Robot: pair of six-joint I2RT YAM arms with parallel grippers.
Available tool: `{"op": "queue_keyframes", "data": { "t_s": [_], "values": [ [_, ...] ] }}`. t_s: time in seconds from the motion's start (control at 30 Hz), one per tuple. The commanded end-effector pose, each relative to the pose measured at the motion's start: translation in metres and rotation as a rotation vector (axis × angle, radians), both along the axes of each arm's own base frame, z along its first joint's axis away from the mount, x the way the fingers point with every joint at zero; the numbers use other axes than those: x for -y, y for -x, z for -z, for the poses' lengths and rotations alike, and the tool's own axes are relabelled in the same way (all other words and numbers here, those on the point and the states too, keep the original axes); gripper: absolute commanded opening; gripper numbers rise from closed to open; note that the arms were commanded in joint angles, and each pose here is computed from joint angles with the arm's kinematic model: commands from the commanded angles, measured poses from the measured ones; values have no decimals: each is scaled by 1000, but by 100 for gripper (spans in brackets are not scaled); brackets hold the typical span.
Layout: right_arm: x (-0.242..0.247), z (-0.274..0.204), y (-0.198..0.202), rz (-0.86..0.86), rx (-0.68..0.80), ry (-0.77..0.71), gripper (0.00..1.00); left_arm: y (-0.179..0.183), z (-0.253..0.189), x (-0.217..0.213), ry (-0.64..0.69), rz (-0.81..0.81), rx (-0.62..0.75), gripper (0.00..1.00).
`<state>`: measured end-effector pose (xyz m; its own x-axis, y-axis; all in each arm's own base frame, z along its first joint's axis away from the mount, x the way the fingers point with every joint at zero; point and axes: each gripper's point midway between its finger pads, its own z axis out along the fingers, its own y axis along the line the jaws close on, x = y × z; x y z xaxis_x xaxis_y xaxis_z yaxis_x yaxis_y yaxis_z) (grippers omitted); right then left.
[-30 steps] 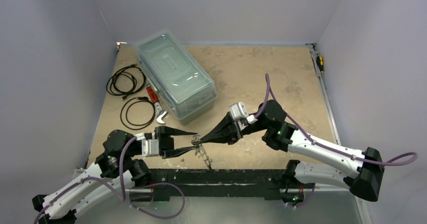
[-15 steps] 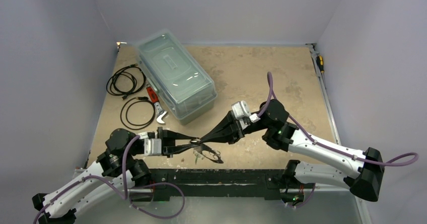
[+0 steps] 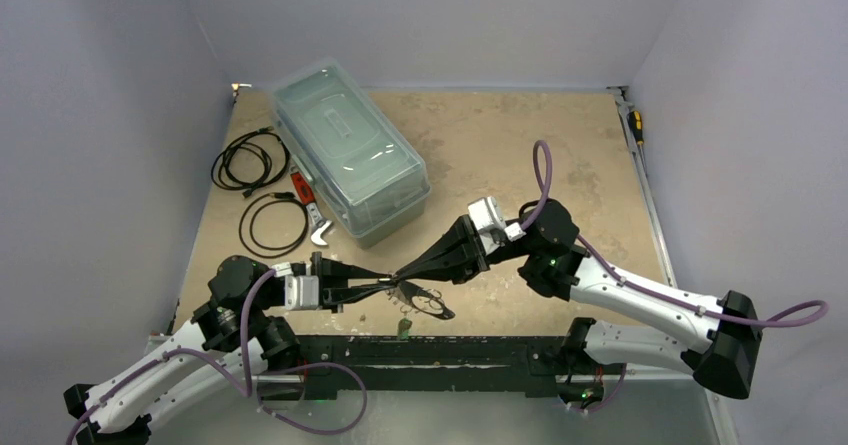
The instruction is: Put the keys on the keyring
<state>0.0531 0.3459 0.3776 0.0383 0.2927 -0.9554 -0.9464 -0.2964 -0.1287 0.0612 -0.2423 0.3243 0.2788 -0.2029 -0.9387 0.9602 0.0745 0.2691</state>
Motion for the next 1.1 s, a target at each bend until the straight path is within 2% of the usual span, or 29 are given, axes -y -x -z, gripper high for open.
{"op": "queue_keyframes", "data": {
  "t_s": [0.0, 0.07, 0.23, 0.33, 0.53, 0.83, 1.07],
  "values": [
    [4, -26, 3, -1, 22, -107, 0, 1, -3, 0, 11, 7, 3, 11],
    [5, -25, 2, 8, 21, -109, 0, 1, -4, 0, 12, 8, 5, 13],
    [6, -20, -2, 39, 21, -89, 0, 3, -8, -4, 26, 1, 25, 39],
    [7, -16, -1, 46, 26, -75, 0, 3, -11, -8, 40, -12, 39, 45],
    [5, -10, -8, 84, 24, -55, 0, 3, -18, -15, 62, -40, 67, 46],
    [-7, -7, -21, 118, 7, -36, 0, -6, -23, -20, 77, -105, 57, 35],
    [-11, -7, -22, 106, 9, -27, 0, -9, -23, -19, 71, -115, 40, 34]
  ]
}}
